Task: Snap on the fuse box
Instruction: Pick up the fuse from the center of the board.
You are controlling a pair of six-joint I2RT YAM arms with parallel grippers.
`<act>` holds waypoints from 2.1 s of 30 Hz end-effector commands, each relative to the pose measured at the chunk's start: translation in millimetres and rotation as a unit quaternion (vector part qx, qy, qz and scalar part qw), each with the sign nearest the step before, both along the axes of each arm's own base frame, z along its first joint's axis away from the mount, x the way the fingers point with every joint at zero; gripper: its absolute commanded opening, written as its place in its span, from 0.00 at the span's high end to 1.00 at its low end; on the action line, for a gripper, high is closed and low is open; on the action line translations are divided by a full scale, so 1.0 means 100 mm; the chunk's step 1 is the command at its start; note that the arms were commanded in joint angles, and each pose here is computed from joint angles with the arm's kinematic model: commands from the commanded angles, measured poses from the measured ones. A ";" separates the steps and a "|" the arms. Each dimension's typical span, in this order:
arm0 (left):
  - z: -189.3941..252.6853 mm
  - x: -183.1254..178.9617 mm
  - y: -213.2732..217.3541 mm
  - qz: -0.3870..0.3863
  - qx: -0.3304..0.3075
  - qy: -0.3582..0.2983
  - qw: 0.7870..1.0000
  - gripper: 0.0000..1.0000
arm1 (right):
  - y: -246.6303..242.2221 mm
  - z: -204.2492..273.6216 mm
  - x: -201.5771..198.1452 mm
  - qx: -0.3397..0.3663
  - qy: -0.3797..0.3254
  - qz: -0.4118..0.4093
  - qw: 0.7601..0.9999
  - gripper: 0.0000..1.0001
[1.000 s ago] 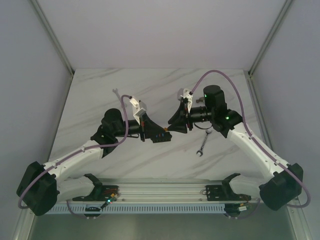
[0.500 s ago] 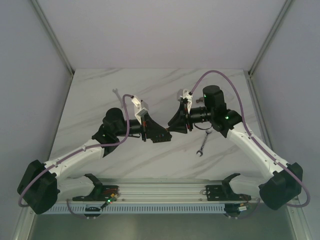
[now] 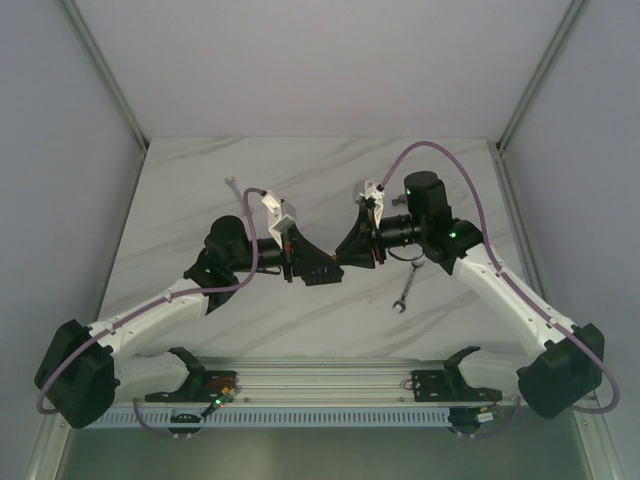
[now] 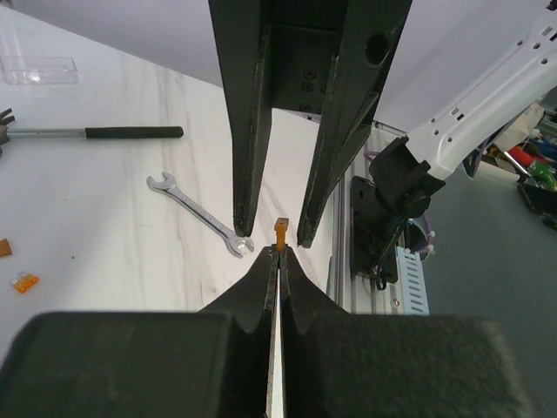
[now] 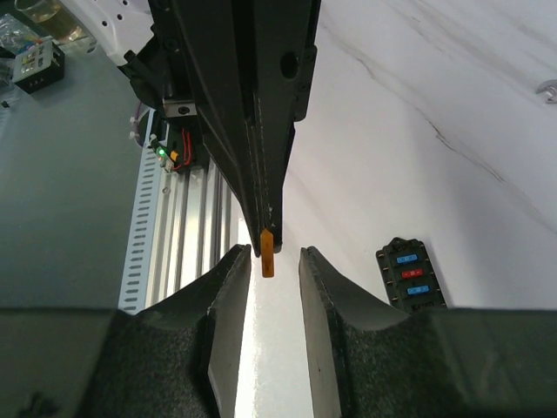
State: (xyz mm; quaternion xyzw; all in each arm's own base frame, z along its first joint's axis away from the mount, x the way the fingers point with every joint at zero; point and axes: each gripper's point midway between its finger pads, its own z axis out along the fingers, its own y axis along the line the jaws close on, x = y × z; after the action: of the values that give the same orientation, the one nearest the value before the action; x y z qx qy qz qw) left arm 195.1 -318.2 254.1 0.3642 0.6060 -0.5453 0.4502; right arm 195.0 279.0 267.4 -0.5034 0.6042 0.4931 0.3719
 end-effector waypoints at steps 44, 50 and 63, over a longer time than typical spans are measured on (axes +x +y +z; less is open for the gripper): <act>-0.59 0.44 0.37 0.207 0.053 0.097 0.972 0.56 | -0.15 -0.26 0.37 -0.058 0.036 -0.165 0.984 1.00; -1.07 0.69 0.60 0.309 0.084 0.193 0.928 0.45 | -0.25 -0.44 0.56 -0.075 0.055 -0.289 0.953 1.00; -1.77 0.79 0.61 0.332 0.124 0.307 0.883 0.31 | -0.44 -0.93 0.73 -0.113 0.076 -0.464 0.875 1.00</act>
State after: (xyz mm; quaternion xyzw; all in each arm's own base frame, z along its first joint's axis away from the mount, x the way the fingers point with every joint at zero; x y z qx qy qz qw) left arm 271.2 -257.6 92.2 0.0345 0.8535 -0.3686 0.3668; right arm 252.2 238.4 172.9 -0.2232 0.8415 0.2592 0.4182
